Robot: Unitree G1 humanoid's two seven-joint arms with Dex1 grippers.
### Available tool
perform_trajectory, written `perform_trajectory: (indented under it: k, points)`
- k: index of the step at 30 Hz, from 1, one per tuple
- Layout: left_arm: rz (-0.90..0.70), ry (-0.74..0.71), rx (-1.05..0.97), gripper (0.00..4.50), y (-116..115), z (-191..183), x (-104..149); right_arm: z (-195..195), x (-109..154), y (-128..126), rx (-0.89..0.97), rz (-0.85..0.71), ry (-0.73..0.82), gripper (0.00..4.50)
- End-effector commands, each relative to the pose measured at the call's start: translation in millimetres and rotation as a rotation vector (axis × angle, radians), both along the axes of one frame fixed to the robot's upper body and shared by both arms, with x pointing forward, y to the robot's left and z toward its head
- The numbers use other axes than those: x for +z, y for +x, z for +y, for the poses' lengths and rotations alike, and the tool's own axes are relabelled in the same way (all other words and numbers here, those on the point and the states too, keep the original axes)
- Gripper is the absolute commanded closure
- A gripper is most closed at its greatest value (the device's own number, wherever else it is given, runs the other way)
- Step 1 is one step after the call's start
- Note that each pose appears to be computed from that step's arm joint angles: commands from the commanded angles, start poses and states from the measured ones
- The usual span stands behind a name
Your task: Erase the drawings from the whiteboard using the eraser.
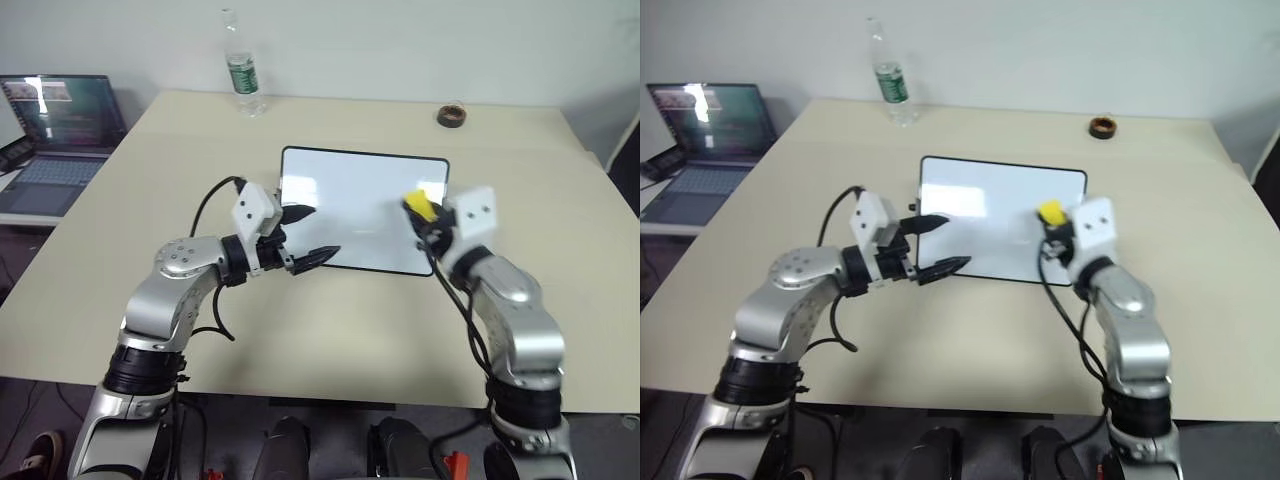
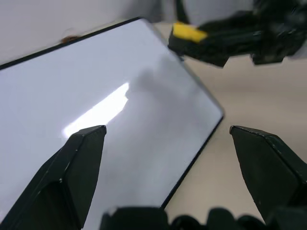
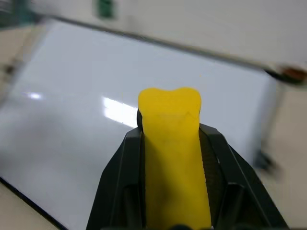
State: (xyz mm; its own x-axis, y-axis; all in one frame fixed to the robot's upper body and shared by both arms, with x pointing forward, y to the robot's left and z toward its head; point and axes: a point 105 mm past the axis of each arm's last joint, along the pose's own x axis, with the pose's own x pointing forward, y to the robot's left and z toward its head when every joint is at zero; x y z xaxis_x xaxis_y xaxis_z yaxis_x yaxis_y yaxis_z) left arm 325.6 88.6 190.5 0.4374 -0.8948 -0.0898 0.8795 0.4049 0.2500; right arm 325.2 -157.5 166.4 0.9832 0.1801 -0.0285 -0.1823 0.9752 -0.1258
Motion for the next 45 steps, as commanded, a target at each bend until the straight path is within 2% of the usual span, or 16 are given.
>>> perform_trajectory:
  k: [1, 5, 12, 16, 21, 30, 31, 34, 37, 41, 45]
  points:
    - [-0.023, -0.014, -0.122, 0.00, -2, -23, 10, -28, 9, -20, -0.156, -0.010, 0.017, 3.38]
    - [0.004, 0.013, -0.314, 0.00, -7, -57, 6, -52, -24, -17, -0.284, 0.128, 0.028, 3.38]
    - [-0.023, 0.107, -0.452, 0.00, -2, -84, -4, -55, -28, 5, -0.246, 0.160, 0.046, 3.38]
    - [-0.037, 0.135, -0.466, 0.00, 0, -86, -8, -61, -33, 19, -0.264, 0.171, 0.045, 3.38]
    - [-0.029, 0.165, -0.513, 0.00, -9, -85, -15, -73, -42, 35, -0.269, 0.192, 0.028, 3.38]
    - [-0.034, 0.137, -0.454, 0.00, -11, -82, -17, -90, -35, 43, -0.310, 0.143, 0.109, 0.31]
    - [-0.029, 0.124, -0.426, 0.00, -10, -77, -18, -88, -30, 42, -0.297, 0.130, 0.118, 0.01]
    - [0.000, 0.069, -0.318, 0.00, -6, -59, -17, -76, -8, 34, -0.214, 0.048, 0.163, 0.01]
    - [0.018, -0.001, -0.121, 0.00, -5, -21, -17, -55, 17, 17, -0.093, -0.076, 0.131, 0.01]
    - [0.064, -0.310, 0.309, 0.00, -19, 46, -9, -38, 8, -16, 0.001, -0.127, 0.125, 0.01]
    - [-0.016, -0.329, 0.713, 0.00, -29, 92, -26, -48, -24, -34, -0.022, -0.160, 0.056, 0.01]
